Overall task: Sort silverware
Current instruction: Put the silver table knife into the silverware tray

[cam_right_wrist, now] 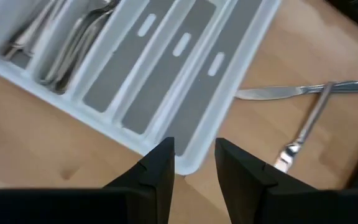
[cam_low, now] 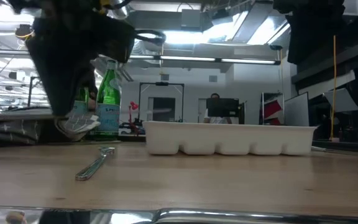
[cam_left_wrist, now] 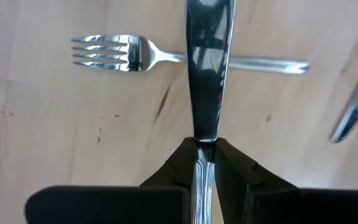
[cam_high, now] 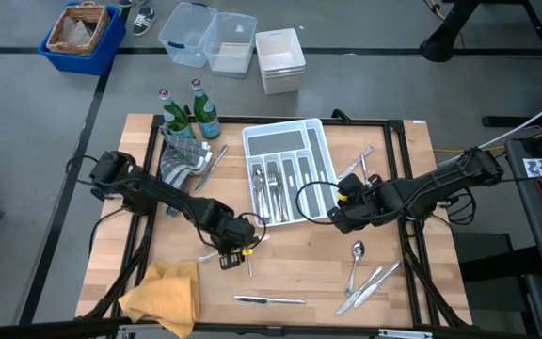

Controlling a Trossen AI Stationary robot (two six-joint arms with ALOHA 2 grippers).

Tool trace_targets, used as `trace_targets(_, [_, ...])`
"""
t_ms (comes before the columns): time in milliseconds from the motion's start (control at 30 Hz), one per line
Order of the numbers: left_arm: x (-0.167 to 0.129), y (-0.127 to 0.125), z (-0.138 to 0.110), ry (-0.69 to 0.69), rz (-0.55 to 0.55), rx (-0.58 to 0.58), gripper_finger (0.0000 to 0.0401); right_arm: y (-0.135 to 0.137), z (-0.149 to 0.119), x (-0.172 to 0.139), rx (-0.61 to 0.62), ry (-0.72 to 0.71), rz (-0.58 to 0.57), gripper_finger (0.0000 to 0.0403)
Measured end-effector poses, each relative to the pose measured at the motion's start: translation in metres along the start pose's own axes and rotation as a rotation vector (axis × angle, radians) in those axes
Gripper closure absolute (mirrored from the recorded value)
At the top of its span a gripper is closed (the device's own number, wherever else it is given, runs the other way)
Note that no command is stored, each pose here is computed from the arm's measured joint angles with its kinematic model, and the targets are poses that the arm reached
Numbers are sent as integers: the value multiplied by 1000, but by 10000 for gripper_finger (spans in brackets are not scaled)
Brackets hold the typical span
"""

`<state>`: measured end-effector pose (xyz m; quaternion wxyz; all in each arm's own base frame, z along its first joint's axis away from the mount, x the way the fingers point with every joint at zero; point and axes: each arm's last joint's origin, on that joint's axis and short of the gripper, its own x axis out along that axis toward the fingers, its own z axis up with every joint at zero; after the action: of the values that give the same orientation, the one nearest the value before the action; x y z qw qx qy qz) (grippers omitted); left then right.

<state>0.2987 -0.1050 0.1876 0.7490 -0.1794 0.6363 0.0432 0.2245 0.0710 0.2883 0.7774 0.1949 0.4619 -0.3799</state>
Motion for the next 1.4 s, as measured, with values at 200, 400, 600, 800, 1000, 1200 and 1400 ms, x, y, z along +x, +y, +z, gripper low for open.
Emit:
trace_targets(200, [-21, 11, 18, -120, -108, -140, 369, -4, 1, 1, -9, 2, -33, 283])
trace_targets(400, [-33, 26, 50, -307, -239, -319, 368, -8, 1, 1, -24, 2, -77, 283])
trace_targets(600, [-44, 47, 79, -478, -353, -500, 363, -19, -3, 0, -85, 43, -181, 283])
trace_targets(800, [-54, 72, 101, -666, -383, -721, 360, -28, -4, -2, -134, 57, -267, 283])
trace_targets(1000, [-47, 89, 119, -804, -394, -908, 360, -31, -3, -5, -167, 10, -276, 283])
trace_targets(1200, [-20, 95, 129, -811, -403, -1058, 359, -37, -1, -11, -187, -34, -263, 283])
trace_targets(1400, [9, 102, 132, -760, -366, -1158, 359, -45, 1, -18, -197, -75, -246, 283])
